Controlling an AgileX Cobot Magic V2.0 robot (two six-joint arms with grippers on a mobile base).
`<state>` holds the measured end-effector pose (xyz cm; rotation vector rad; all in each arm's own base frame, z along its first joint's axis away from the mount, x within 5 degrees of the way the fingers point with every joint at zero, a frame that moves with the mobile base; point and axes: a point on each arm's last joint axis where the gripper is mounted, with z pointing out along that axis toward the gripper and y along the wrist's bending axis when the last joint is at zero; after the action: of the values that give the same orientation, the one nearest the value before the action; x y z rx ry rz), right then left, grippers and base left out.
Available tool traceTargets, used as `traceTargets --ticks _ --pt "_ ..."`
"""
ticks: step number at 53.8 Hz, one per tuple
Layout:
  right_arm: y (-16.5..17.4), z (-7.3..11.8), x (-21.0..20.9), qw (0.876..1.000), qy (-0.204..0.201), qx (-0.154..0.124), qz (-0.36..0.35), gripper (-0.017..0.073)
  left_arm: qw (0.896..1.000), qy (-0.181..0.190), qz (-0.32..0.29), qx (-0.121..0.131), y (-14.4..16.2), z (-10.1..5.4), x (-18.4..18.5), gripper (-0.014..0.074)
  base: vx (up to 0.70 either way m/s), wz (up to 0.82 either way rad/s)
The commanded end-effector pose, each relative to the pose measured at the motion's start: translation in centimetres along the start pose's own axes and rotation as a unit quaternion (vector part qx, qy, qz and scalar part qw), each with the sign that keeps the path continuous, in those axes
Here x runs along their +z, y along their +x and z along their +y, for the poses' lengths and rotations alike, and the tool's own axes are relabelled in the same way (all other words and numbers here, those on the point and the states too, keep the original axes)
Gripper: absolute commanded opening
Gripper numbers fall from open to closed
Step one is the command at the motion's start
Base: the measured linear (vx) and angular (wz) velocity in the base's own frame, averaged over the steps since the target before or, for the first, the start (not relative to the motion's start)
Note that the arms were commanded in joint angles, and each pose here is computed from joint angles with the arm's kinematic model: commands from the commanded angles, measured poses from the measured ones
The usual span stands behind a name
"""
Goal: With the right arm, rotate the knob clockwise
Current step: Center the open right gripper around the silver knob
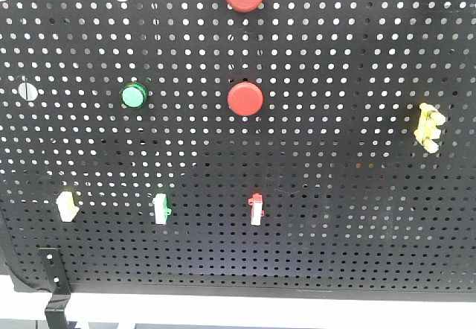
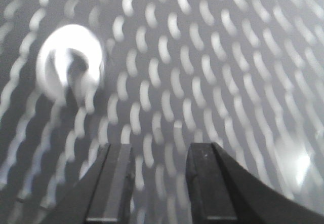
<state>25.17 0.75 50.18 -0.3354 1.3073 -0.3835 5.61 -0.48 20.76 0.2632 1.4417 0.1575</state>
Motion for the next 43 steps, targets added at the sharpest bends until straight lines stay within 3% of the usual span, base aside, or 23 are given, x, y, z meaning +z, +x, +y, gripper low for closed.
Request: traceTargets --ticks 1,16,31,43 --pt "-3.3 -0.5 0.3 0.998 0.005 -0.031 -0.049 0.0337 1.000 -0.003 -0.030 -0.005 0.3 -0.2 -0.1 -0.0006 0.00 0.00" --pt "-3.8 0.3 1.5 0.998 -0.008 -0.029 -0.048 0.0337 1.000 -0.003 -0.030 -0.005 0.3 -0.2 -0.1 -0.0006 0.00 0.00" --pt "-4.6 -1.2 -1.3 1.000 0.005 0.024 0.000 0.0337 1.000 -0.003 -0.030 -0.005 0.3 -0.2 -0.1 -0.0006 0.00 0.00" --pt "-5.9 -1.9 -3.1 0.999 0.010 0.039 -0.023 0.0337 1.000 -0.003 -0.030 -0.005 0.3 -0.2 -0.1 -0.0006 0.00 0.00"
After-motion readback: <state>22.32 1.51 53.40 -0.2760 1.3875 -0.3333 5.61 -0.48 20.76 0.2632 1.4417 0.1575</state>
